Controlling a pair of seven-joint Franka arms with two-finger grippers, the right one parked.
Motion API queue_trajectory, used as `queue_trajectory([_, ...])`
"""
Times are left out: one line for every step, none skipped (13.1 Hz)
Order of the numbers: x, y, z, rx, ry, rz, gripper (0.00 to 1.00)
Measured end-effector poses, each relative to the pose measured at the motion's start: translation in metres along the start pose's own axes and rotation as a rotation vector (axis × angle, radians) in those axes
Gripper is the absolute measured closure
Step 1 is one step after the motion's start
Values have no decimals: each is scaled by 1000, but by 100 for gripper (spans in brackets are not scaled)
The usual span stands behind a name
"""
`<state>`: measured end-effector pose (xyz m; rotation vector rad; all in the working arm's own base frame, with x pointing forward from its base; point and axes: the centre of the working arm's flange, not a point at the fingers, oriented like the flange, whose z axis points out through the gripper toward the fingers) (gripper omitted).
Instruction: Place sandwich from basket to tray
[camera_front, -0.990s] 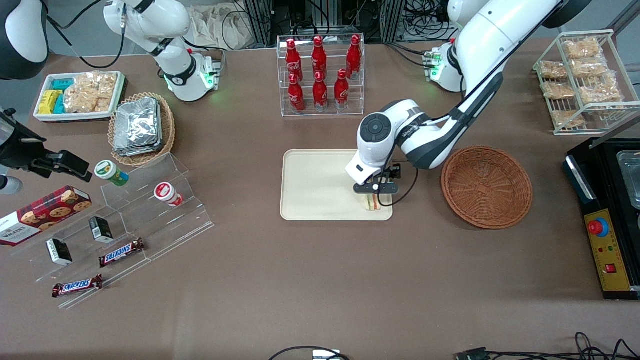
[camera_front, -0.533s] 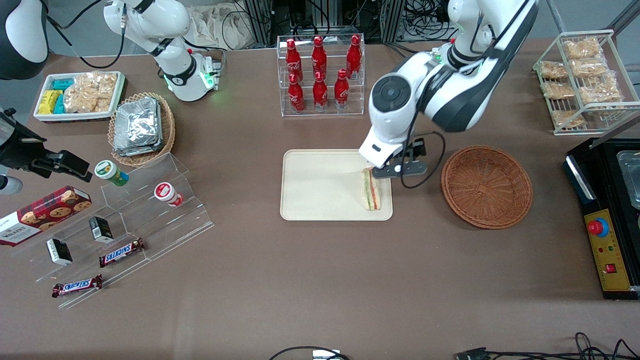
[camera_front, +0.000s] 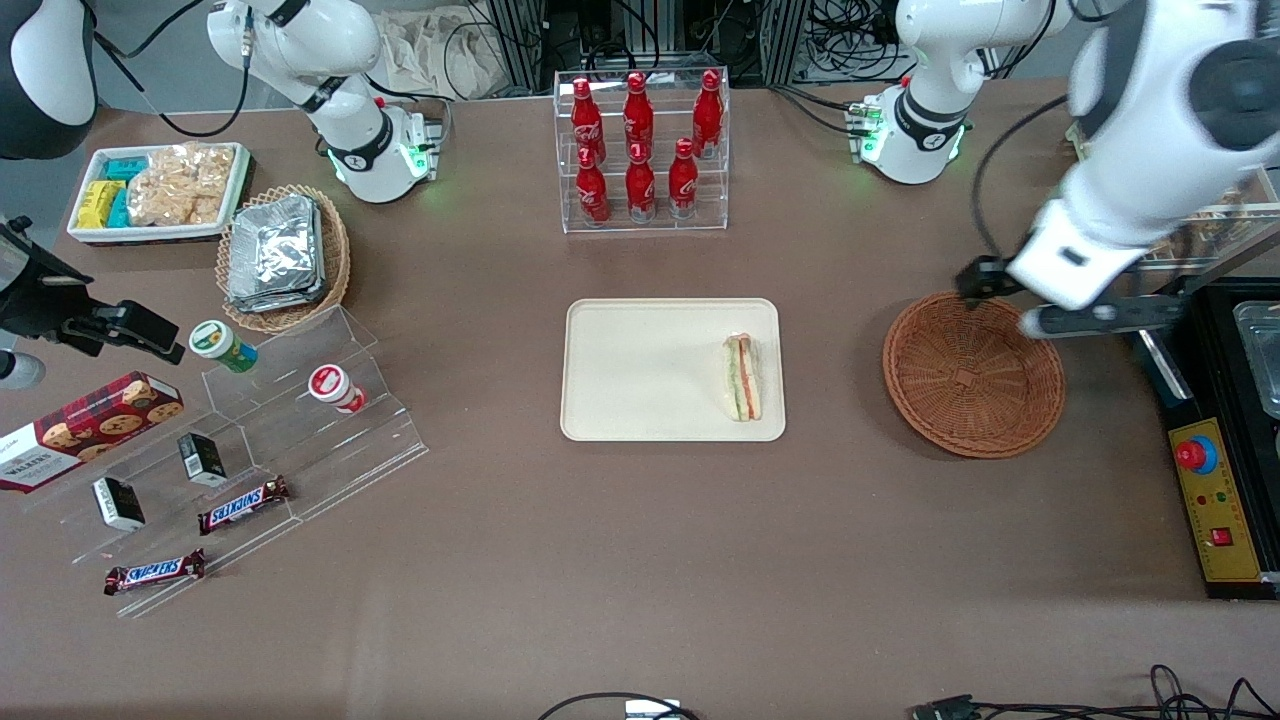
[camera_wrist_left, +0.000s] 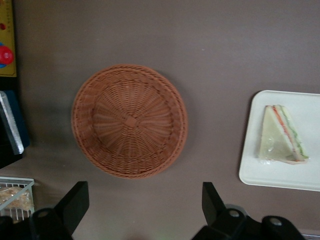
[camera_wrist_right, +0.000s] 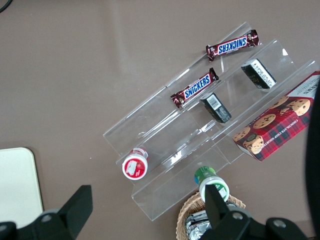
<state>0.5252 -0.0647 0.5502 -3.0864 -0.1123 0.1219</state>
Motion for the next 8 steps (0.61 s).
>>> queue_trajectory([1,-18,-2,-15,2,-18,0])
queue_trajectory([1,-25,-5,-25,7,-29,0])
queue_trajectory([1,-25,-9,-33,14,-28,0])
queue_trajectory([0,-20,-15,-37,25,-22,0])
queue_trajectory([-1,-14,-21,-45,36,-26,0])
queue_trajectory([-1,-9,-27,-65,44,-51,0])
queue_trajectory([-1,-9,-32,-87,48,-84,0])
queue_trajectory([-1,-9,-35,-98,50,-103,0])
